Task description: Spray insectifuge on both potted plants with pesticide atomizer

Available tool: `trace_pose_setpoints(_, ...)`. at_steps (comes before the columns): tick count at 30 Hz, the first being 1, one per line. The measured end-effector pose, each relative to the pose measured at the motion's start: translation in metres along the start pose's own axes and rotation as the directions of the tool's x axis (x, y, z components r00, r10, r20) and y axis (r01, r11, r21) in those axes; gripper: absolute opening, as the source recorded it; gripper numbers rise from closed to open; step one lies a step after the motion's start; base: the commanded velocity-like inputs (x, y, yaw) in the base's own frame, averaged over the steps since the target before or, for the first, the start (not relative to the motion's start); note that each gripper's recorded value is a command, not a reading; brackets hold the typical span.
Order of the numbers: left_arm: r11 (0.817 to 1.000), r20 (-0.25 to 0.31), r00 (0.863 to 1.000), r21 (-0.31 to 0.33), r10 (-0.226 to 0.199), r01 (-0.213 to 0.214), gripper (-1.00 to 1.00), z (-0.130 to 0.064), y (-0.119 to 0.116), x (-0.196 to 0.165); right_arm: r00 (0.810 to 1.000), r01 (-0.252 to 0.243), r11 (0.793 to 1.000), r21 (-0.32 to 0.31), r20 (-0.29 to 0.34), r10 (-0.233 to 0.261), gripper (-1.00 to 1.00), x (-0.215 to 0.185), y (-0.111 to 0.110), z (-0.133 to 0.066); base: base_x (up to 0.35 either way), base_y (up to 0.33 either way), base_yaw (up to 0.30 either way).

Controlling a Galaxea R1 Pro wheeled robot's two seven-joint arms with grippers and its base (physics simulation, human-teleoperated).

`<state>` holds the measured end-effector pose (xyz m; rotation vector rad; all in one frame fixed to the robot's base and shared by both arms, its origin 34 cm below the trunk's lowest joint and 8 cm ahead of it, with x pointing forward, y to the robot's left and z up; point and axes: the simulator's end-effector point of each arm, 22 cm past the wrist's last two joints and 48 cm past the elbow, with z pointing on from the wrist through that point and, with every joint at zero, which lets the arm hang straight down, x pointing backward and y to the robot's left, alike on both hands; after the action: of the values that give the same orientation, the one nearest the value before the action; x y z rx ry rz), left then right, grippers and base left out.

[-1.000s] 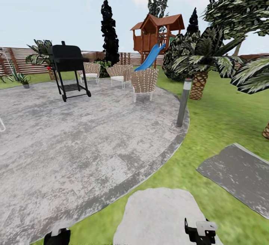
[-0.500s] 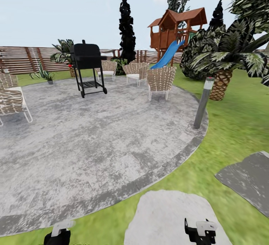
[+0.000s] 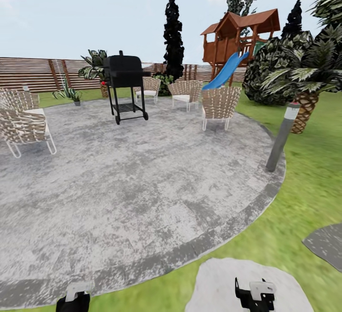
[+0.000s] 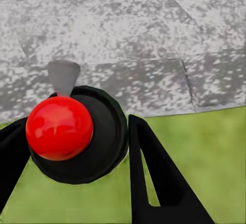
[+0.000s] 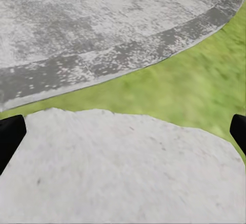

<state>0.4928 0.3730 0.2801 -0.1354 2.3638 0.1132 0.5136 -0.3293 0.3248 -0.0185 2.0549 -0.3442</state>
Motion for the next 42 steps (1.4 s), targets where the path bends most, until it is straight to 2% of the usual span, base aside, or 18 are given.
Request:
trace_pose_setpoints(10, 1.0, 0.0, 1.0, 0.003, 0.004, -0.004, -1.0, 0.0, -0.0008, -0.0001, 1.0, -0.001, 1.0, 0.001, 0.001, 0.001, 1.0, -0.0002, -0.0003, 0.0, 0.306, 0.116, 0.025)
trace_pose_setpoints(29, 1.0, 0.0, 1.0, 0.004, 0.007, -0.007, -1.0, -0.0001, -0.0009, 0.0, 1.0, -0.001, 1.0, 0.002, 0.001, 0.001, 1.0, -0.0002, -0.0004, 0.0, 0.337, -0.041, 0.27)
trace_pose_setpoints(42, 1.0, -0.001, 1.0, 0.004, 0.007, -0.007, -1.0, 0.0, -0.001, 0.0004, 1.0, -0.001, 1.0, 0.001, 0.001, 0.001, 1.0, -0.0002, -0.0002, 0.0, 0.101, 0.0, 0.276)
